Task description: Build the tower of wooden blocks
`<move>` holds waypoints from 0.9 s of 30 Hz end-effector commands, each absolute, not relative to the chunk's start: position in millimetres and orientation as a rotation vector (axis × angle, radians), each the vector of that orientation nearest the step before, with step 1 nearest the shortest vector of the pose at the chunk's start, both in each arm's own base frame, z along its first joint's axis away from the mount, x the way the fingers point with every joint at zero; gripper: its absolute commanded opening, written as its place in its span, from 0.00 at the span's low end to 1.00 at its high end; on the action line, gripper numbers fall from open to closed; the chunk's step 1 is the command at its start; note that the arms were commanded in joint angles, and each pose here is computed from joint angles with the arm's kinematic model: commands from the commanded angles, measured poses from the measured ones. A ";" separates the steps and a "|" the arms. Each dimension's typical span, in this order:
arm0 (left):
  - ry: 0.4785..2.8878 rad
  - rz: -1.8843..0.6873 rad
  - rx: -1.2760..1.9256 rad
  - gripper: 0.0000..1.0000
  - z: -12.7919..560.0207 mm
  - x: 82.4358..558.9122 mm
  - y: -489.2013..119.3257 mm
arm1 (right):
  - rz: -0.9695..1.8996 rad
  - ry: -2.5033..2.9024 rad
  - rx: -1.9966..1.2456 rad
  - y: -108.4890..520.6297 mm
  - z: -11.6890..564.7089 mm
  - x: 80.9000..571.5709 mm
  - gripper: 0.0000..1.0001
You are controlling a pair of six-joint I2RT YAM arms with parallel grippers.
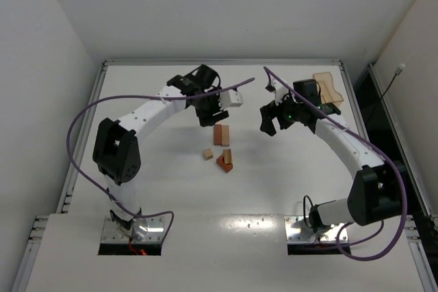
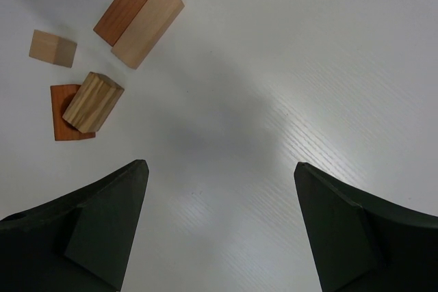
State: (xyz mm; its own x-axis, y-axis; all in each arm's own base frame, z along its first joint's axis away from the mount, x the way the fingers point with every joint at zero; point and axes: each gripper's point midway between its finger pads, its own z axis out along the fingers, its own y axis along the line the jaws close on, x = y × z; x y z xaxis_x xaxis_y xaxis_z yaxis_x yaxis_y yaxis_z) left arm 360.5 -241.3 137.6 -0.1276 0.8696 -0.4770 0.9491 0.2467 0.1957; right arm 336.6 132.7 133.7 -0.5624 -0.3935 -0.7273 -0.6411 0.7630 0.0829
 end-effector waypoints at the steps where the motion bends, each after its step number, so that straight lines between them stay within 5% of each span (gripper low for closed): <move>1: 1.995 -0.343 1.717 0.00 130.4 360.5 -270.3 | 0.441 2.169 -0.764 132.5 153.4 350.3 0.85; 27: 1.984 -0.423 1.917 0.00 92.4 363.7 -316.2 | 0.450 2.154 -0.609 84.5 173.8 374.0 0.85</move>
